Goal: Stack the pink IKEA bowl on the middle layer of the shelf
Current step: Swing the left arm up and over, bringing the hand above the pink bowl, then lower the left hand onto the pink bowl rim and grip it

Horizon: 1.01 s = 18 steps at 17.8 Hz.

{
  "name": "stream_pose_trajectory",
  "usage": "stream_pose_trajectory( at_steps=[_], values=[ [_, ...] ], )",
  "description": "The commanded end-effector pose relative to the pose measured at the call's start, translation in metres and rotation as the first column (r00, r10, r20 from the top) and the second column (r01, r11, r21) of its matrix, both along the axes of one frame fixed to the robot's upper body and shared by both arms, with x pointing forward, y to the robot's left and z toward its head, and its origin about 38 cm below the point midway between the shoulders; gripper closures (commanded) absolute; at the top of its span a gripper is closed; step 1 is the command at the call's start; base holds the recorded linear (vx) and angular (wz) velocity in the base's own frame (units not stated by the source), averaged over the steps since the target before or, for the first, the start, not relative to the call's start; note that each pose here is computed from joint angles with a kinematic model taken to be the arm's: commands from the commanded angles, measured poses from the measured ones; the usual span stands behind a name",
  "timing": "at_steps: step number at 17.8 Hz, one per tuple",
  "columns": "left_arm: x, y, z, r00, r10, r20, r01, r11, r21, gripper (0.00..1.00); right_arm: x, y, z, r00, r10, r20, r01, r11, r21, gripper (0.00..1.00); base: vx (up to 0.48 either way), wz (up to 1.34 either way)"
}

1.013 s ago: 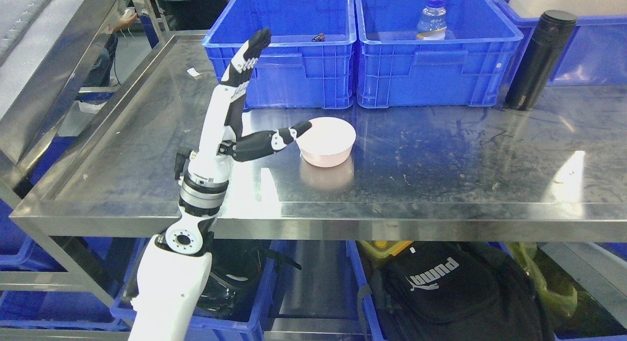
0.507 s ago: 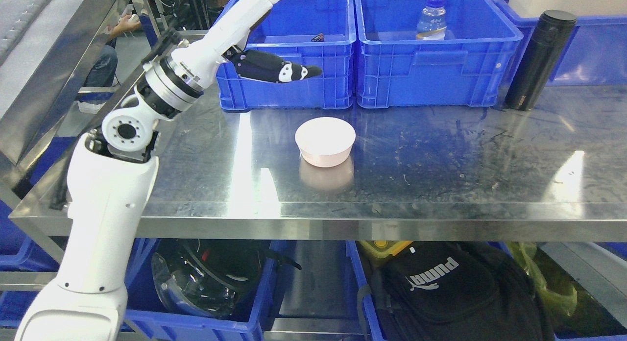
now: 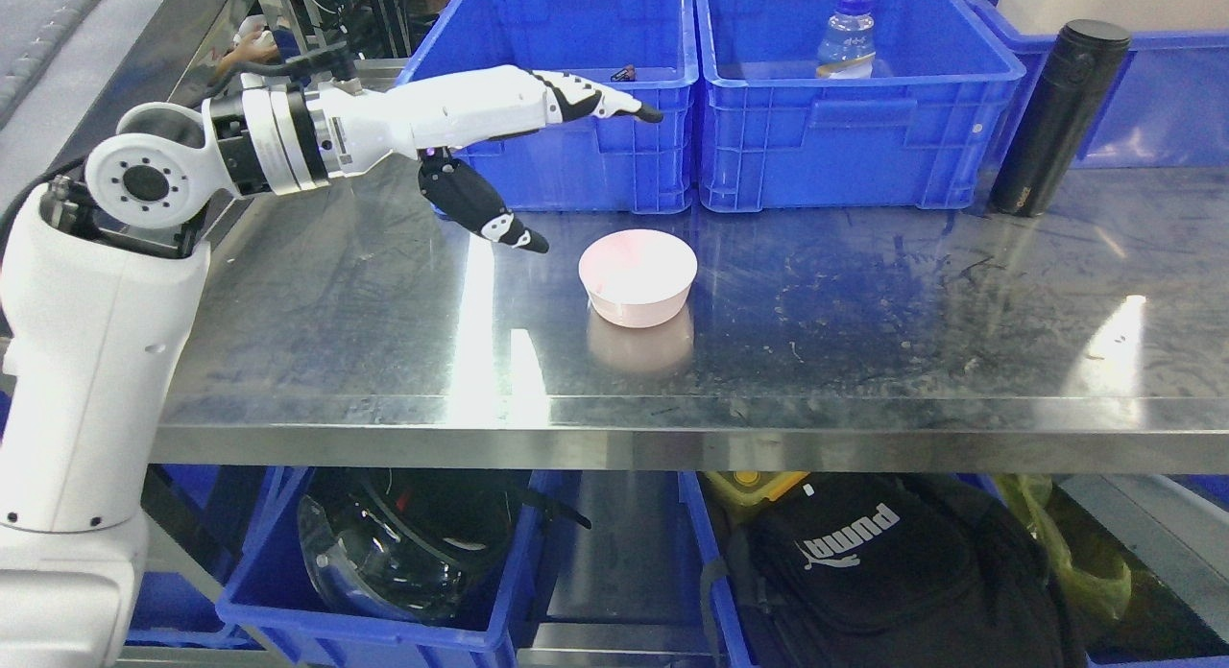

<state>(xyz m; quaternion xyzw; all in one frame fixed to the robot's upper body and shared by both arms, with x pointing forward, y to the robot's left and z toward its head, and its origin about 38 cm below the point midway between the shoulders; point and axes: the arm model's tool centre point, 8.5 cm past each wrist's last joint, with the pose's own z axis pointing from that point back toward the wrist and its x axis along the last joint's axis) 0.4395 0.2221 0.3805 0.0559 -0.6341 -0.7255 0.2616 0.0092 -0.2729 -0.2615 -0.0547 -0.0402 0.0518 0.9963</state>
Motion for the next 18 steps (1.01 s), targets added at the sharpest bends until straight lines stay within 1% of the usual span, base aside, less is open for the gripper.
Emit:
stream_pose_trajectory(
  at_steps=[1,3,4,7,10,13,14,16,18],
  values=[
    [0.006,0.016,-0.020,0.996,0.093,0.017,-0.093,0.936,0.340,0.04,-0.008,-0.011,0.001,1.000,0.000,-0.005,0.000,1.000,-0.016,0.00,0.000,0.00],
    [0.009,0.006,-0.032,0.995,0.098,0.026,-0.100,0.910,0.403,0.03,-0.008,-0.011,0.001,1.000,0.000,-0.005,0.000,1.000,-0.016,0.00,0.000,0.00],
    [0.011,0.004,-0.032,0.994,0.102,0.041,-0.110,0.896,0.430,0.02,-0.008,-0.011,0.001,1.000,0.000,-0.005,0.000,1.000,-0.016,0.00,0.000,0.00],
    [0.011,-0.010,-0.040,0.997,0.073,0.034,-0.081,0.883,0.462,0.00,-0.008,-0.011,0.001,1.000,0.000,-0.005,0.000,1.000,-0.016,0.00,0.000,0.00],
    [0.017,-0.030,-0.056,0.993,0.080,0.086,-0.116,0.805,0.582,0.07,-0.008,-0.011,0.001,1.000,0.000,-0.005,0.000,1.000,-0.016,0.00,0.000,0.00],
    [0.021,-0.069,-0.071,0.988,0.067,0.141,-0.143,0.747,0.649,0.12,-0.008,-0.011,0.001,1.000,0.000,-0.005,0.000,1.000,-0.016,0.00,0.000,0.00],
    [0.023,-0.080,-0.074,0.985,0.078,0.155,-0.162,0.738,0.655,0.12,-0.008,-0.011,0.001,1.000,0.000,-0.005,0.000,1.000,-0.016,0.00,0.000,0.00],
    [0.021,-0.100,-0.078,0.986,0.092,0.137,-0.159,0.750,0.642,0.12,-0.008,-0.011,0.001,1.000,0.000,-0.005,0.000,1.000,-0.016,0.00,0.000,0.00],
    [0.021,-0.104,-0.081,0.986,0.109,0.124,-0.163,0.753,0.638,0.12,-0.008,-0.011,0.001,1.000,0.000,-0.005,0.000,1.000,-0.016,0.00,0.000,0.00]
  ],
)
